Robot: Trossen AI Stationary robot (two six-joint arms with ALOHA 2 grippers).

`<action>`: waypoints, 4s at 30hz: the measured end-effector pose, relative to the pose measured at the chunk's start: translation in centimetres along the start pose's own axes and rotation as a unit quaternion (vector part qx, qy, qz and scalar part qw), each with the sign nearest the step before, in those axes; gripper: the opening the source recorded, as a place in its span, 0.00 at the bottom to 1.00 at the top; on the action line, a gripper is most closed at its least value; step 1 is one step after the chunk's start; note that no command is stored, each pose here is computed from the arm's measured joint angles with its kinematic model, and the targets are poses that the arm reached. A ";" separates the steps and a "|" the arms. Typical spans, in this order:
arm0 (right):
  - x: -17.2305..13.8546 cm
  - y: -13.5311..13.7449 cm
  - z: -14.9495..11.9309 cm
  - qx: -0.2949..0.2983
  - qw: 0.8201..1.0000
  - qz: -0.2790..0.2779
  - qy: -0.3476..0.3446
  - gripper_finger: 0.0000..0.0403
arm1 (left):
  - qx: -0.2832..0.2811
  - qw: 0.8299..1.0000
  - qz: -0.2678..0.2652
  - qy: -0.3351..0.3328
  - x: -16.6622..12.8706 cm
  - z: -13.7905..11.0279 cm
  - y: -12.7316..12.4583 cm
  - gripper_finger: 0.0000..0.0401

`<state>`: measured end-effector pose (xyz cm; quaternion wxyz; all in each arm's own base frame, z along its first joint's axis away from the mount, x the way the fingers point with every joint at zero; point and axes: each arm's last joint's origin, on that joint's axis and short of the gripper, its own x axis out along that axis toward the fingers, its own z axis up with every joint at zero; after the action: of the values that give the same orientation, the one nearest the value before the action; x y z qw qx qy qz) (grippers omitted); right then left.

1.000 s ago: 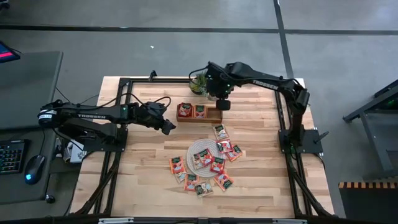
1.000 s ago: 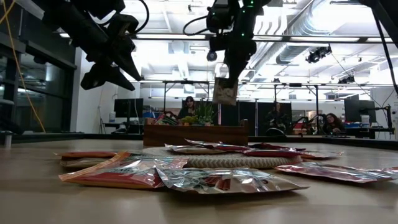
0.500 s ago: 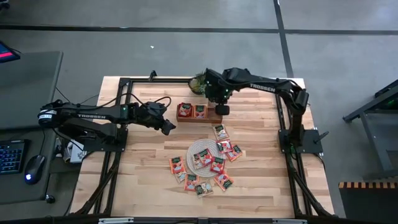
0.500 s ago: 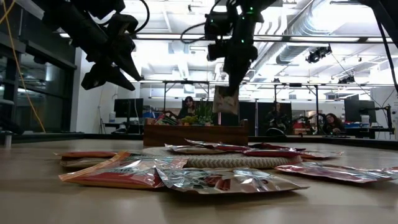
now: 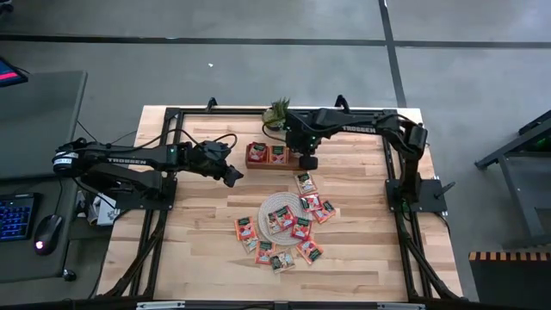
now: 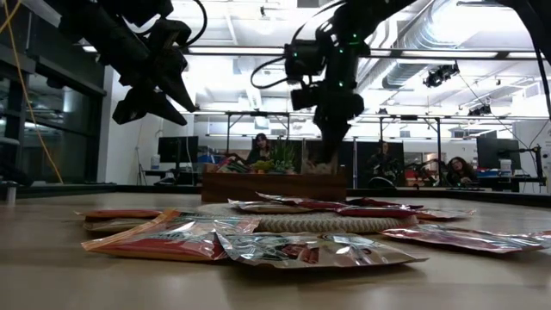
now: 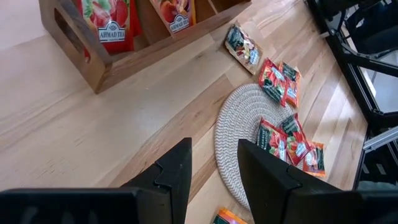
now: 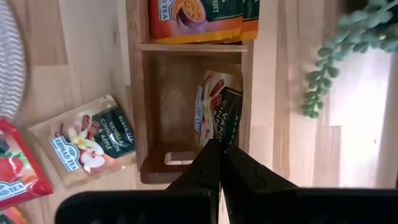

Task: Pick & Place Tea
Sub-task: Put the light brown tea bag into the right section of the wooden organizer

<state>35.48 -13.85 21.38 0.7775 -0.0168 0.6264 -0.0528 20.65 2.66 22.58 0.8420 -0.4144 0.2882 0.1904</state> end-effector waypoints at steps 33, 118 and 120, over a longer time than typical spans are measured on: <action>0.3 -0.1 -0.2 -0.053 0.998 -0.016 0.009 0.19 | -0.002 1.000 0.001 -0.001 0.0 0.0 0.0 0.32; 4.3 8.8 -10.9 0.477 0.860 0.102 -0.148 0.60 | 0.022 1.000 -0.003 0.009 0.0 -0.1 0.0 0.32; 4.4 8.8 -10.8 0.477 0.860 0.103 -0.150 0.61 | 0.022 1.000 -0.003 0.009 0.0 -0.1 0.0 0.32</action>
<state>26.45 -5.16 13.95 0.7759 0.4131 0.3985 -0.2615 20.60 2.61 22.54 0.8491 -0.3981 0.2984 0.1774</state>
